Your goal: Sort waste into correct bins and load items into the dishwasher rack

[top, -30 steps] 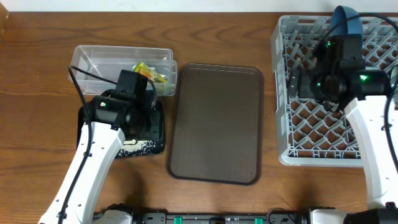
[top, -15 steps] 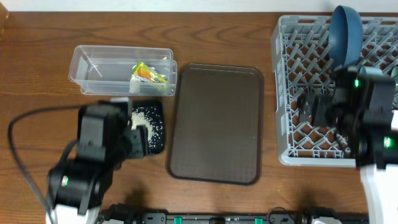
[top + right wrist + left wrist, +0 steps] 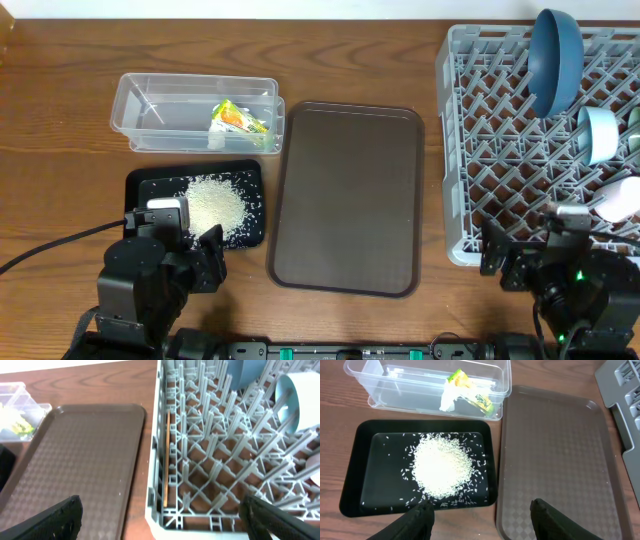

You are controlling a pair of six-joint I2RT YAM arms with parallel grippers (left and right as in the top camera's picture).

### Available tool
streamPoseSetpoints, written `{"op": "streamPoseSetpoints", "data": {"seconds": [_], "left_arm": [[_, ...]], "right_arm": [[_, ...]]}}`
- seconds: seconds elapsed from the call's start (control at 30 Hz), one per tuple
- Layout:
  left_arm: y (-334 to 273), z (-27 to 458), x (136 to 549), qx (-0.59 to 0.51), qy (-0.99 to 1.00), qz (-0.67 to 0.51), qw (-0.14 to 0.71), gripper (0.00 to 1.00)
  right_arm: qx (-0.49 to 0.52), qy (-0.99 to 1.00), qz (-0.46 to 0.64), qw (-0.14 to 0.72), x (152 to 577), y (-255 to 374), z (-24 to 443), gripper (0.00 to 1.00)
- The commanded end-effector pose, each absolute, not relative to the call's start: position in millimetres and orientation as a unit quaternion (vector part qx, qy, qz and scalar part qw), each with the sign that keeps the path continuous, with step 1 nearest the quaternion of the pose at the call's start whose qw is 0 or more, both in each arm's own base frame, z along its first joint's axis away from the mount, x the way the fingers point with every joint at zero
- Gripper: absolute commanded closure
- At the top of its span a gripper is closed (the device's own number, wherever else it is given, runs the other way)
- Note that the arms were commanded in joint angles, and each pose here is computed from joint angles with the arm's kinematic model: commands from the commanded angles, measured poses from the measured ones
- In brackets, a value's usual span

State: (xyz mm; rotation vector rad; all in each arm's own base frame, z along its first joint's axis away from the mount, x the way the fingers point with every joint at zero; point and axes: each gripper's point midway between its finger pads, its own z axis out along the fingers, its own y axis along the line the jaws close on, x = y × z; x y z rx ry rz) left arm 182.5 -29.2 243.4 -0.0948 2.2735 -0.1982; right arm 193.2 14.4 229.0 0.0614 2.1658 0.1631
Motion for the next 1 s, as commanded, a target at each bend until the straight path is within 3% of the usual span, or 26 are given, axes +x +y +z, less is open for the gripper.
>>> {"op": "streamPoseSetpoints", "data": {"seconds": [0.0,0.13,0.17,0.37,0.97], "left_arm": [[-26,241,183,-0.048,0.906,-0.074,0.415,0.35],[-26,241,183,-0.049,0.906,-0.074,0.415,0.35],[-26,241,183,-0.049,0.906,-0.074,0.415,0.01],[-26,241,183,-0.048,0.906,-0.074,0.415,0.01],[-26,241,183,-0.048,0.906,-0.074,0.415,0.0]], "right_arm": [[0.036,0.892,0.065,0.446,187,13,218,0.01],[0.038,0.906,0.065,0.416,176,13,205,0.01],[0.039,0.91,0.065,0.408,174,13,202,0.01],[0.042,0.924,0.065,0.374,161,14,188,0.01],[0.04,0.914,0.066,0.398,157,14,195,0.01]]}}
